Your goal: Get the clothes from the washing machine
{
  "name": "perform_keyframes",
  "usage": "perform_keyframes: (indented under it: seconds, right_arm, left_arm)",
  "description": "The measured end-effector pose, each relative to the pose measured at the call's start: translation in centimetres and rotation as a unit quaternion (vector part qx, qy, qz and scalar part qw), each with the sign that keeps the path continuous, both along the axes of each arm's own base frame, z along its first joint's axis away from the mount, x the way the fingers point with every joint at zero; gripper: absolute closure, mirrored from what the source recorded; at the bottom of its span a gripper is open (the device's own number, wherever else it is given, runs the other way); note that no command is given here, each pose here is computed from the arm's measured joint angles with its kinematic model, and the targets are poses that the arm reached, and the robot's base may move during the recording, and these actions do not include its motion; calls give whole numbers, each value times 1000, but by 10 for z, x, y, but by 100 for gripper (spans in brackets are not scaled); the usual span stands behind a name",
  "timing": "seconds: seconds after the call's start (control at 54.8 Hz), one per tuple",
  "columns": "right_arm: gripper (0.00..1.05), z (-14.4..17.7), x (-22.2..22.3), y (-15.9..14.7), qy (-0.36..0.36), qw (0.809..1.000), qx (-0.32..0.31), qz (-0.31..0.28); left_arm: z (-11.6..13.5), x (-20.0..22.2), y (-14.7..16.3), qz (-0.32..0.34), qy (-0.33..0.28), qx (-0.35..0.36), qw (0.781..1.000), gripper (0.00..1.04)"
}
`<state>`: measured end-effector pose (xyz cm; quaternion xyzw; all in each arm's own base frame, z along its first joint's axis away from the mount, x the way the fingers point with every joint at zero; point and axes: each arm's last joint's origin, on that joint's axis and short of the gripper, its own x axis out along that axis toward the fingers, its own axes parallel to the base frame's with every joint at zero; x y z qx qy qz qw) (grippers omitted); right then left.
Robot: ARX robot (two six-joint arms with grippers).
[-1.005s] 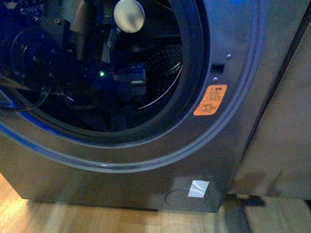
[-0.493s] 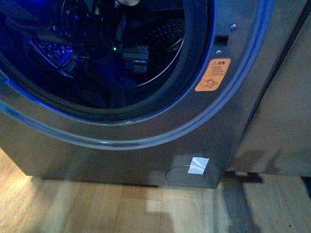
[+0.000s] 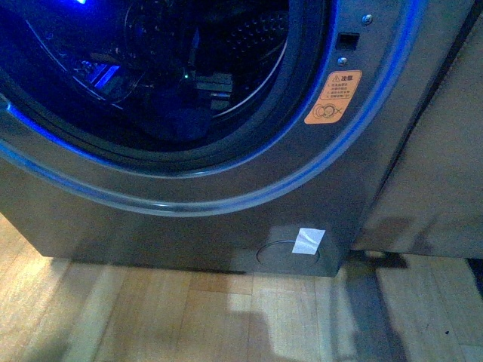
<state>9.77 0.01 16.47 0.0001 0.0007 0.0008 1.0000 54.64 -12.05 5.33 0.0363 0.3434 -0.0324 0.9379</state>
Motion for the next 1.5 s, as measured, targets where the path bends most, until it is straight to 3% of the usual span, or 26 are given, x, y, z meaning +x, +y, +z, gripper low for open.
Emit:
perform_keyframes:
  seconds: [0.164, 0.292, 0.84, 1.242, 1.498]
  right_arm:
    - [7, 0, 0, 0, 0, 1000, 0, 0]
    - [7, 0, 0, 0, 0, 1000, 0, 0]
    - [7, 0, 0, 0, 0, 1000, 0, 0]
    - [7, 0, 0, 0, 0, 1000, 0, 0]
    - [7, 0, 0, 0, 0, 1000, 0, 0]
  left_arm:
    - [-12, 3, 0, 22, 14, 50, 998, 7]
    - [-12, 5, -1, 30, 6, 69, 997, 29]
    - [5, -6, 0, 21, -57, 53, 997, 98]
    - [59, -52, 2, -2, -126, 2, 992, 99]
    - [91, -113, 4, -27, -159, -24, 987, 99]
